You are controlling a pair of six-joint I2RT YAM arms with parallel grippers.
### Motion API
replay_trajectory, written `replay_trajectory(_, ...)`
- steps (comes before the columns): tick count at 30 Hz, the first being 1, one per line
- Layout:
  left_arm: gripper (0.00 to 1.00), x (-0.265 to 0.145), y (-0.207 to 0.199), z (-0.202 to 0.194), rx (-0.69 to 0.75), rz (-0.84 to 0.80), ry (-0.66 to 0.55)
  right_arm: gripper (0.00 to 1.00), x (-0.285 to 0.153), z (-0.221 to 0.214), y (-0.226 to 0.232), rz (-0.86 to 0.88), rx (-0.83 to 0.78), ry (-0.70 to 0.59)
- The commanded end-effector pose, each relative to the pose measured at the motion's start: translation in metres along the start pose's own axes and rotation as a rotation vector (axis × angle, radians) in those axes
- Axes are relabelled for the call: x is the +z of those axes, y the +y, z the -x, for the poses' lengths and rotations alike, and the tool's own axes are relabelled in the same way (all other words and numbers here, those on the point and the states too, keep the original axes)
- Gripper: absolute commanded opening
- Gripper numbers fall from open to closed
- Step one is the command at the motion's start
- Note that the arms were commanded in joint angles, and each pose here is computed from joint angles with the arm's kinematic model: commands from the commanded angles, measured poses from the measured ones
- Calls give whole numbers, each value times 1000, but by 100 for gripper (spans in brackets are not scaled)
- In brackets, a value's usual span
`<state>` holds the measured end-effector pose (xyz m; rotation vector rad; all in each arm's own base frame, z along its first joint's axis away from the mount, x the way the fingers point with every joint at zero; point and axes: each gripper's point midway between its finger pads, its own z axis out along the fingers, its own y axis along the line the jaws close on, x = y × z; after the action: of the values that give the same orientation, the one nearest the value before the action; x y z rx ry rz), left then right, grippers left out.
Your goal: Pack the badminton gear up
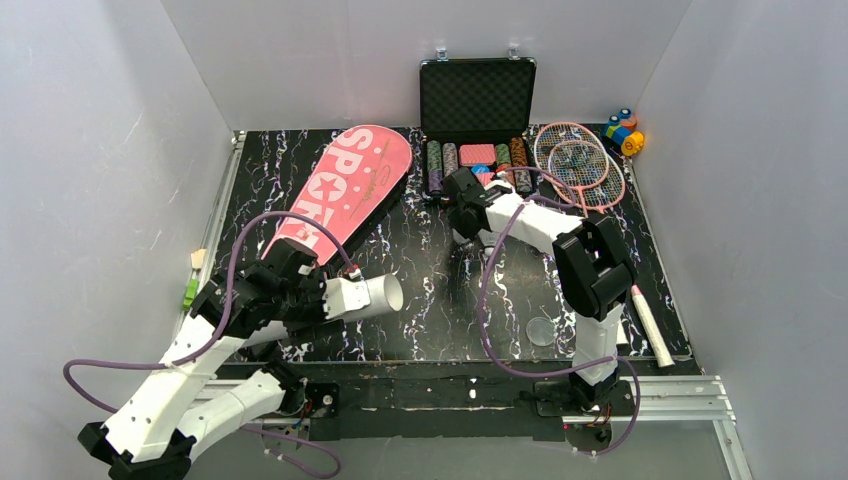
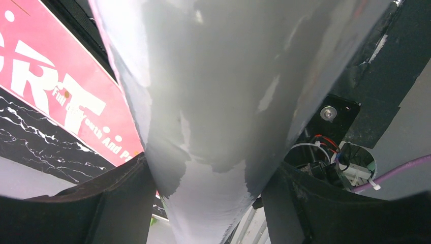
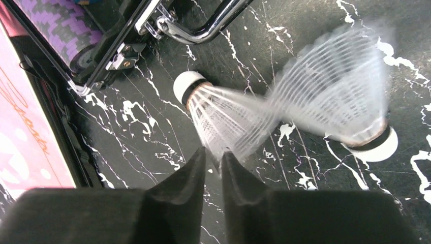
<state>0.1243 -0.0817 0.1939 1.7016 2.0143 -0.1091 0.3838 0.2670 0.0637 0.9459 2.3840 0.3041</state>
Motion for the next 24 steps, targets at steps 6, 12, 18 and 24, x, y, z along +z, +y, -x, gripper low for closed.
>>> replay_trajectory(6,24,-2,4,8,-4,17,-37,1,-26,24,8,43,-79,-80)
replay_trajectory(12,24,1,5,7,-11,22,-32,1,-71,15,16,190,-221,-23)
replay_trajectory(18,24,12,0,4,-9,3,-38,1,-170,-30,-2,496,-475,268)
replay_trajectory(24,24,25,3,6,36,11,-58,1,-296,-56,-51,850,-710,431)
